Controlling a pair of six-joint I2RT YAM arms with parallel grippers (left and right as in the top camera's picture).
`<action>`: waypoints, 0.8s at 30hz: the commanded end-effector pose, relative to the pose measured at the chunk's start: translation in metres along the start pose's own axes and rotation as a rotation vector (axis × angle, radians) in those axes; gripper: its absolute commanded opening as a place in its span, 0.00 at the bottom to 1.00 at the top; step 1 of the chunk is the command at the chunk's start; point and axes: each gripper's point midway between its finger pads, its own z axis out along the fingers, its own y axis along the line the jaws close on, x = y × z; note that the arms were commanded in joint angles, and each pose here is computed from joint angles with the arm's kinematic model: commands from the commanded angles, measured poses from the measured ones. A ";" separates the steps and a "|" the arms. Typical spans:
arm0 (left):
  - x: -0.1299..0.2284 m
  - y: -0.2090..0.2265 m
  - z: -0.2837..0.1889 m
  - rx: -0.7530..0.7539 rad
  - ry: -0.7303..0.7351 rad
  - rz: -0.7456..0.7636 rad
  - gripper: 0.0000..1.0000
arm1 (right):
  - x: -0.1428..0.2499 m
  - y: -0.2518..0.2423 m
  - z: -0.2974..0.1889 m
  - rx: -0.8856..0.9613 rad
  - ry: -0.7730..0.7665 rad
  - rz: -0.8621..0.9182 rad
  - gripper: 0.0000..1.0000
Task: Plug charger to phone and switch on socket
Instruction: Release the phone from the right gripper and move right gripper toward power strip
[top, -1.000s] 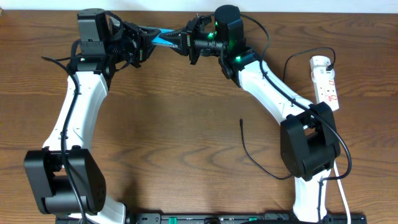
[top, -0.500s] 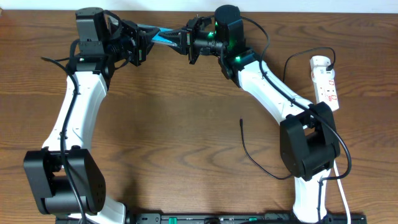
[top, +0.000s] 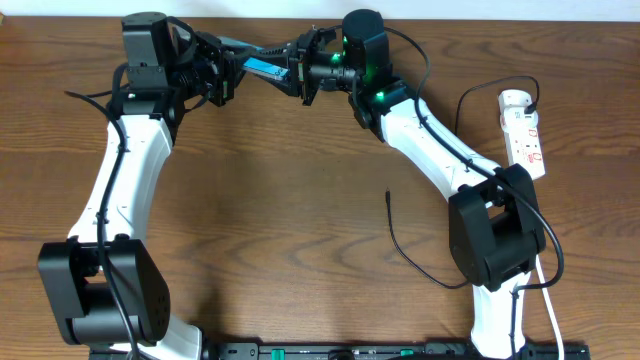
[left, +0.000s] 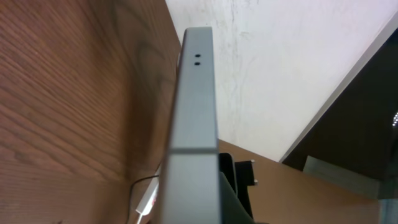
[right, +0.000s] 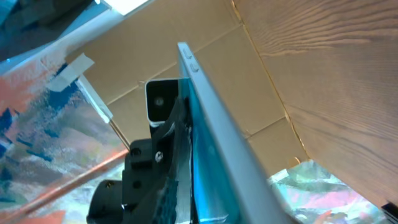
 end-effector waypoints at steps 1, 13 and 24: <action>-0.001 -0.002 0.001 0.001 -0.013 0.044 0.07 | 0.017 0.006 0.004 -0.003 0.049 -0.044 0.32; -0.007 -0.001 -0.002 0.000 -0.029 0.051 0.07 | 0.017 0.006 0.004 -0.005 0.052 -0.177 0.99; -0.036 0.019 -0.025 -0.052 -0.075 0.111 0.07 | 0.007 0.003 -0.019 0.010 0.103 -0.457 0.99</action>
